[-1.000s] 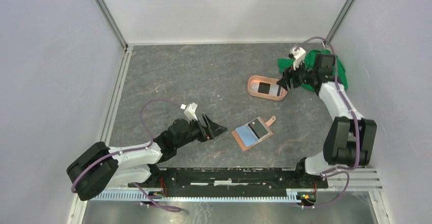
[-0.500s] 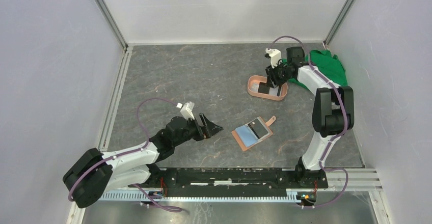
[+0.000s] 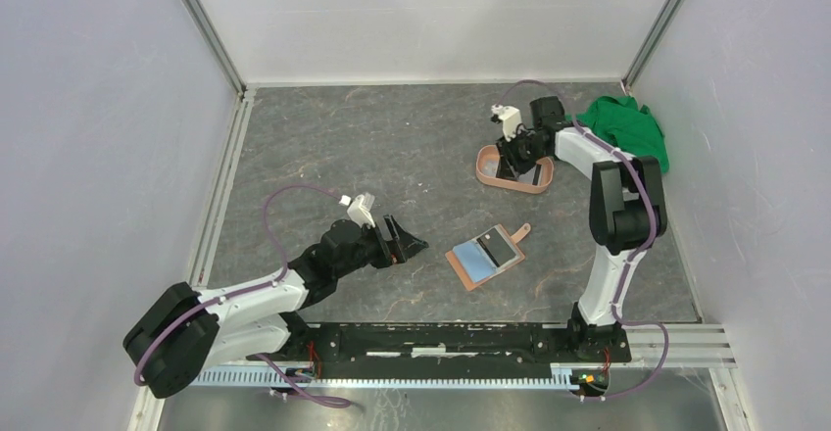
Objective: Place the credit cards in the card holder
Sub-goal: Move the storage box to the center of the board.
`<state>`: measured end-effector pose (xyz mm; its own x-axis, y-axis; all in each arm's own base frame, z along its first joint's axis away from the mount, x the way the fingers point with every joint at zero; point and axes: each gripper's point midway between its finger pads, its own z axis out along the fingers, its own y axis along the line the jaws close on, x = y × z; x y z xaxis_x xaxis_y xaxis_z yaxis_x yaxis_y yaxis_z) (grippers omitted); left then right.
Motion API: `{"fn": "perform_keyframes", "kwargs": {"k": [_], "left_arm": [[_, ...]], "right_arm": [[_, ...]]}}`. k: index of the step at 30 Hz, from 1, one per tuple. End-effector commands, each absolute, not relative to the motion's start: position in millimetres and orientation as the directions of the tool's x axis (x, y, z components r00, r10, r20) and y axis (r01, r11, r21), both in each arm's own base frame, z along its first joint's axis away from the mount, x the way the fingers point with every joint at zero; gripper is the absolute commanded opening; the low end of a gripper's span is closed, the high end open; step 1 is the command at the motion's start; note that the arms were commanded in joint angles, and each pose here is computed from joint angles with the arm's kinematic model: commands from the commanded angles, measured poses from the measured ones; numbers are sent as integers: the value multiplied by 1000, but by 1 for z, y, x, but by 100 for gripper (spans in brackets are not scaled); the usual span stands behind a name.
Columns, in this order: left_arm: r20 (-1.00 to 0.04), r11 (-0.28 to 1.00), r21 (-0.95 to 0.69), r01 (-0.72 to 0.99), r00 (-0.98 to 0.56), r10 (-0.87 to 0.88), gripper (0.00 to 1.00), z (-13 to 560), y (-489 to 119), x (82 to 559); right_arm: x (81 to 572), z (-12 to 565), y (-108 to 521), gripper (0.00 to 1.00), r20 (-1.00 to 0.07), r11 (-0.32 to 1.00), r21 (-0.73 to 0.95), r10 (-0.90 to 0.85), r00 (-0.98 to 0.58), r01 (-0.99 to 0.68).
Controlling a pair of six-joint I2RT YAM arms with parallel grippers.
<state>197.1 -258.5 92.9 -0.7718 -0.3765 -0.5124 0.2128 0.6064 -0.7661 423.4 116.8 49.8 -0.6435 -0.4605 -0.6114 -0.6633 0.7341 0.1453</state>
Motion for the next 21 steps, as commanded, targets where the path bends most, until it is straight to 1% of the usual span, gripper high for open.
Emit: {"fn": "perform_keyframes", "kwargs": {"k": [1,3,8,10,13,15,17,18,19,21], "left_arm": [[-565,615,-741,268,-745,-355,95,106,-261,205],[-568,619,-739,267,-741,-358,95,106,-258,204],[-577,634,-727,263,-733,-359,95,105,-252,204],[-584,644,-718,264,-732,-351,95,104,-251,204],[-595,656,-705,268,-728,-341,95,107,-250,206],[-600,663,-699,268,-725,-339,95,107,-248,206],[-601,665,-698,268,-723,-340,95,106,-248,207],[-601,666,-696,268,-725,-336,95,106,-248,206],[-601,666,-696,268,-726,-336,95,105,-248,206],[-601,665,-698,267,-723,-340,95,107,-248,207]], "right_arm": [[416,55,149,30,-625,598,174,-547,-557,-782],[409,56,155,30,-622,550,167,-586,-520,-819],[374,61,174,32,-619,367,199,-672,-407,-908],[355,61,179,29,-612,282,216,-706,-355,-935],[330,58,183,28,-602,209,230,-737,-307,-951],[316,60,185,29,-621,172,227,-733,-278,-959],[314,69,185,32,-641,178,198,-720,-265,-964],[318,75,183,36,-653,204,163,-711,-261,-965],[328,87,181,41,-679,242,102,-692,-246,-965],[345,104,170,48,-702,335,24,-665,-254,-942]]}}
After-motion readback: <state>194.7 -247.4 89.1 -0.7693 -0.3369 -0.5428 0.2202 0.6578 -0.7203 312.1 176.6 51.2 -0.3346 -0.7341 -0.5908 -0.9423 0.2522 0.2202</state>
